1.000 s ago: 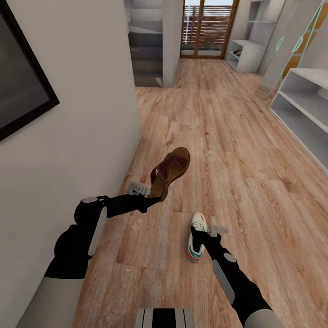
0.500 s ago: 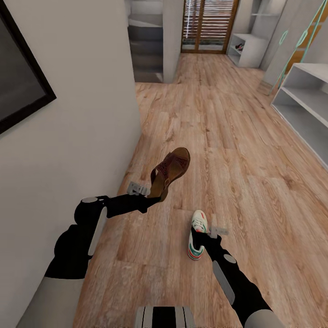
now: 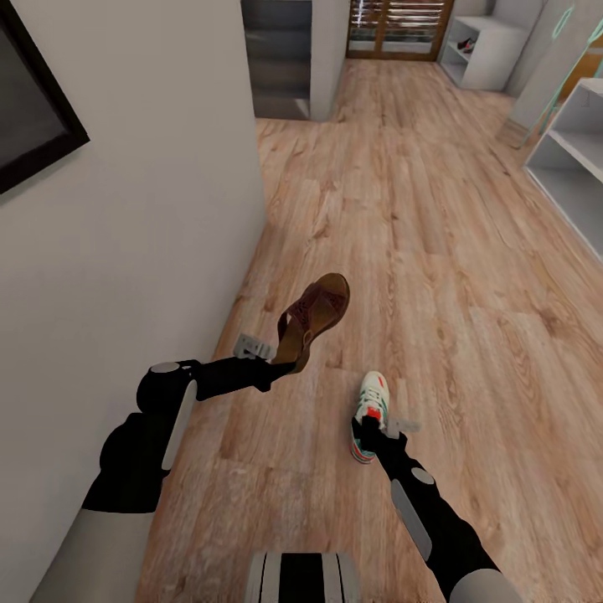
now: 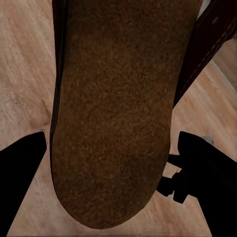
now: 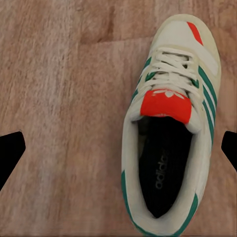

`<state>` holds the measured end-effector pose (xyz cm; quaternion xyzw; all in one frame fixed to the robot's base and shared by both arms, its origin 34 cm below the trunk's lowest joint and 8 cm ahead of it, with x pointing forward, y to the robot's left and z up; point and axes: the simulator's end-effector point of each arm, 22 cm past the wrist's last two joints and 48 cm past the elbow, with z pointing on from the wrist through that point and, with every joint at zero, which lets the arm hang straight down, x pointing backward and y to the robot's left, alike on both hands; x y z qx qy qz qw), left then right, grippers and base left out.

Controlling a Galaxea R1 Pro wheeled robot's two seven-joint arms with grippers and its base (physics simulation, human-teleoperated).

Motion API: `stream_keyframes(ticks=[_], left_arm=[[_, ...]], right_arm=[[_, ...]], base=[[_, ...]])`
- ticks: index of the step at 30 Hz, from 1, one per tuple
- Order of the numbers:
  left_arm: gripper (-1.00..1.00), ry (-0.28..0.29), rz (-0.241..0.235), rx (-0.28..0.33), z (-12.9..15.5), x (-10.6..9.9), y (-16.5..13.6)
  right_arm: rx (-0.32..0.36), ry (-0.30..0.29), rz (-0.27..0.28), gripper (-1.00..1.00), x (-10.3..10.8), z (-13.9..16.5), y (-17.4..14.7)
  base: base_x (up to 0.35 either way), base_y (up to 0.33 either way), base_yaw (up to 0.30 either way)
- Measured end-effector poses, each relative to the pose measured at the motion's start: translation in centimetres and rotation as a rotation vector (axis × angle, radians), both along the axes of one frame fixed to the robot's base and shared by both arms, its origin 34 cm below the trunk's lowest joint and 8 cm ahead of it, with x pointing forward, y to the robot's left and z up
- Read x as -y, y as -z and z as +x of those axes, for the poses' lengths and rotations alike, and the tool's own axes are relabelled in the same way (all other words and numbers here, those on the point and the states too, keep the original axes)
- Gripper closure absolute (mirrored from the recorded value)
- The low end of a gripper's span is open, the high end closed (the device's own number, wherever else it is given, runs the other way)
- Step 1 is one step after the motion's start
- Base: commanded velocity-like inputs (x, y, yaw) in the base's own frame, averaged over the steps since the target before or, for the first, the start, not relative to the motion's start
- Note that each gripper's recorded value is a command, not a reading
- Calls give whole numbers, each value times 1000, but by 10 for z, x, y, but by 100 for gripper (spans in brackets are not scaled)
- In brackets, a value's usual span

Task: Pick up the two gym shoes and the two sandals from the corridor floor and place them onto the hallstand (shoe rack) in the corridor, making sure they are on the rack and not on the floor. Arrange them so the two gym shoes are next to each other and the two sandals are next to each other.

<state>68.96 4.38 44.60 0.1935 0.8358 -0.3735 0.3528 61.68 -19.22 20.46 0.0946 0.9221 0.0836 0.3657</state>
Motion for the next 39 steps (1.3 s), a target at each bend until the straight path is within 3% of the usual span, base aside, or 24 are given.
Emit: stream_keyframes(ticks=[12, 22, 27, 39], left_arm=[[100, 0, 0, -66, -5, 0, 41], [100, 0, 0, -121, -11, 0, 75], [100, 0, -1, -124, -11, 0, 76], [100, 0, -1, -125, -12, 0, 77]], right_arm=[[-65, 5, -1, -100, 3, -20, 36], [-125, 144, -23, -100, 54, -38, 66], [-128, 170, -27, -100, 64, -40, 68], [-130, 169, -28, -100, 64, -40, 68]], base=[[0, 0, 103], [0, 0, 74], [0, 0, 10], [0, 0, 1]])
